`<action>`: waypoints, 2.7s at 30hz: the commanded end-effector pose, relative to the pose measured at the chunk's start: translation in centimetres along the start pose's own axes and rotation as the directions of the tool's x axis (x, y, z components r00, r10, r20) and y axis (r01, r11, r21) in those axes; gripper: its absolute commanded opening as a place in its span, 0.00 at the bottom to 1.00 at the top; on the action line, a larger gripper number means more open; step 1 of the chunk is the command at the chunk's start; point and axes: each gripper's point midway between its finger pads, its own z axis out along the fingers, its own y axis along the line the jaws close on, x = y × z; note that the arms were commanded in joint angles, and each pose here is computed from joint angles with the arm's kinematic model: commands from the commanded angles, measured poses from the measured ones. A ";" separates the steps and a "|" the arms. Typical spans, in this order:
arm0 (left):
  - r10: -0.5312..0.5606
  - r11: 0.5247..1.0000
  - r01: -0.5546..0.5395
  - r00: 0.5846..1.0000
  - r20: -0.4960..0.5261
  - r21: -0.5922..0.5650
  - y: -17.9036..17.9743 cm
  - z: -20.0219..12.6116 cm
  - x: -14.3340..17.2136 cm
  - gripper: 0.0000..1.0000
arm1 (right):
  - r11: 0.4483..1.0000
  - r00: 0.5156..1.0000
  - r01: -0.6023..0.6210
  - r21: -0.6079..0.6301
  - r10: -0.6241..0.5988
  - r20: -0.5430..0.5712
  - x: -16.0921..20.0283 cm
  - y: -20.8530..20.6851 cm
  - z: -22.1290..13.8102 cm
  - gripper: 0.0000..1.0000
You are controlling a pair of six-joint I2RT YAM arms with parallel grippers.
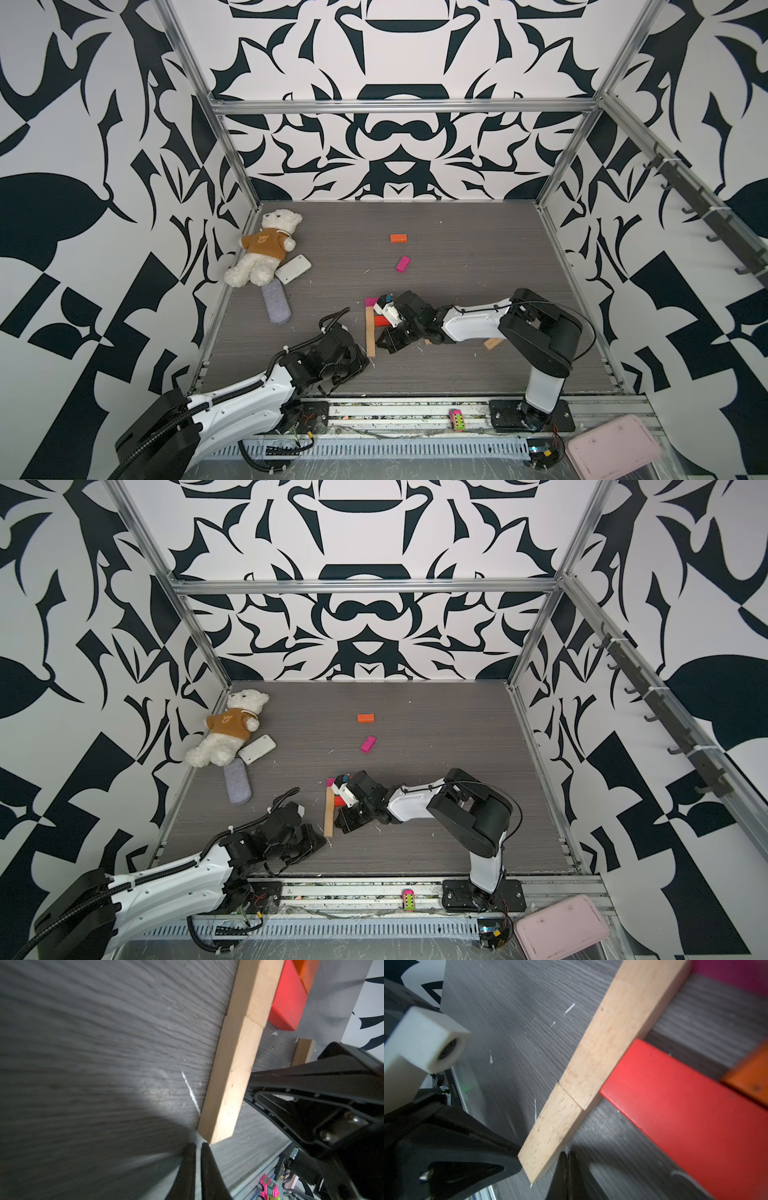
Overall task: Assemble the letter p with building blocks
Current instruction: Assemble the building block at the center of the board, then pick up the building block from the center of the board.
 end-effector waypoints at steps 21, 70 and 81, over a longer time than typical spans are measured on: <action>0.551 0.834 -0.527 0.810 0.200 -0.160 -9.5 -15.3 -5.1 0.91 | 0.973 0.931 -0.022 0.228 -0.063 0.359 -8.1 0.0 -15.7 0.28; 0.651 0.741 -0.672 0.719 0.243 0.004 -15.9 -11.2 -11.6 1.00 | 0.966 0.992 -0.053 0.254 0.022 0.122 -22.8 -18.1 -8.6 0.88; 0.650 0.737 -0.675 0.724 0.231 0.040 -16.1 -11.4 -10.8 0.99 | 0.957 0.998 -0.033 0.287 0.018 0.054 -20.0 -17.5 -7.1 0.82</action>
